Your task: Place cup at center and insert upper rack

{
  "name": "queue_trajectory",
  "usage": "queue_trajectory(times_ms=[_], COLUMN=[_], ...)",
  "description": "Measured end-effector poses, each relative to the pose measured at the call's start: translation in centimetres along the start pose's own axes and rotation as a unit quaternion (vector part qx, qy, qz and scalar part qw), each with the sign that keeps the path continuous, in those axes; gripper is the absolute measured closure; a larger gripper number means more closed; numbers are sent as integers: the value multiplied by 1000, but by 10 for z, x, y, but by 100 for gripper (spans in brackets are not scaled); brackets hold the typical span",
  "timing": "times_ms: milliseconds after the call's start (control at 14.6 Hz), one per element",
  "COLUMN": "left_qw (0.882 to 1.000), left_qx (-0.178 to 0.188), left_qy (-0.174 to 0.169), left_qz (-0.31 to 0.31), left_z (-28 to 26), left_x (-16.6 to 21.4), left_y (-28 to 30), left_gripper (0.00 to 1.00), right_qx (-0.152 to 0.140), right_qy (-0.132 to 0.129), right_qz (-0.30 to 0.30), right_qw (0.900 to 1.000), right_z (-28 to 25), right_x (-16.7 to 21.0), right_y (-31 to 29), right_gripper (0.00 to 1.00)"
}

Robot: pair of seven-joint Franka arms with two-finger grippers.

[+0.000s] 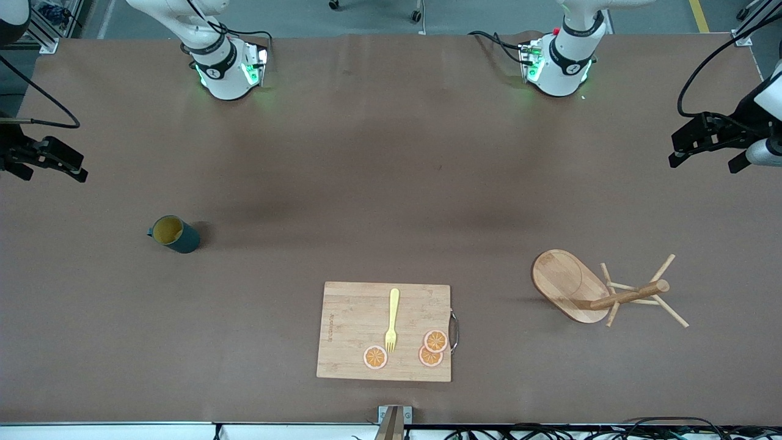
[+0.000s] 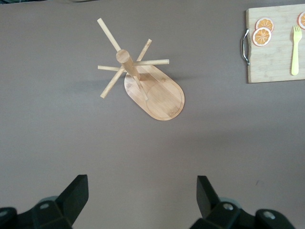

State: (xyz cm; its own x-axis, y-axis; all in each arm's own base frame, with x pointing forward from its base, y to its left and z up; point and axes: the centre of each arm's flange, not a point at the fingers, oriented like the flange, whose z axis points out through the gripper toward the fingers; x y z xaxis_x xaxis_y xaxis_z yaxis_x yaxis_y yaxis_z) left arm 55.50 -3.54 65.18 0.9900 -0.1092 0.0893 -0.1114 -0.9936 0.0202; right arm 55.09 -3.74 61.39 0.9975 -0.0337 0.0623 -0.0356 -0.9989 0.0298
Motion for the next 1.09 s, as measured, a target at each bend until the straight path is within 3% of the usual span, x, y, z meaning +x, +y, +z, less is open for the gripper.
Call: queue_trajectory(times_ms=[615, 1093], left_qw=[1000, 1000], left_qx=[0, 0], left_qy=[0, 0], left_qz=[0, 0], left_z=[0, 0], left_x=[0, 0], left_y=[0, 0], left_gripper=[0, 0], right_qx=[0, 2], right_qy=[4, -31], right_qz=[0, 3], right_qw=[1000, 1000], right_z=[-2, 39], right_x=[1, 16], right_y=[0, 4], right_gripper=[0, 0])
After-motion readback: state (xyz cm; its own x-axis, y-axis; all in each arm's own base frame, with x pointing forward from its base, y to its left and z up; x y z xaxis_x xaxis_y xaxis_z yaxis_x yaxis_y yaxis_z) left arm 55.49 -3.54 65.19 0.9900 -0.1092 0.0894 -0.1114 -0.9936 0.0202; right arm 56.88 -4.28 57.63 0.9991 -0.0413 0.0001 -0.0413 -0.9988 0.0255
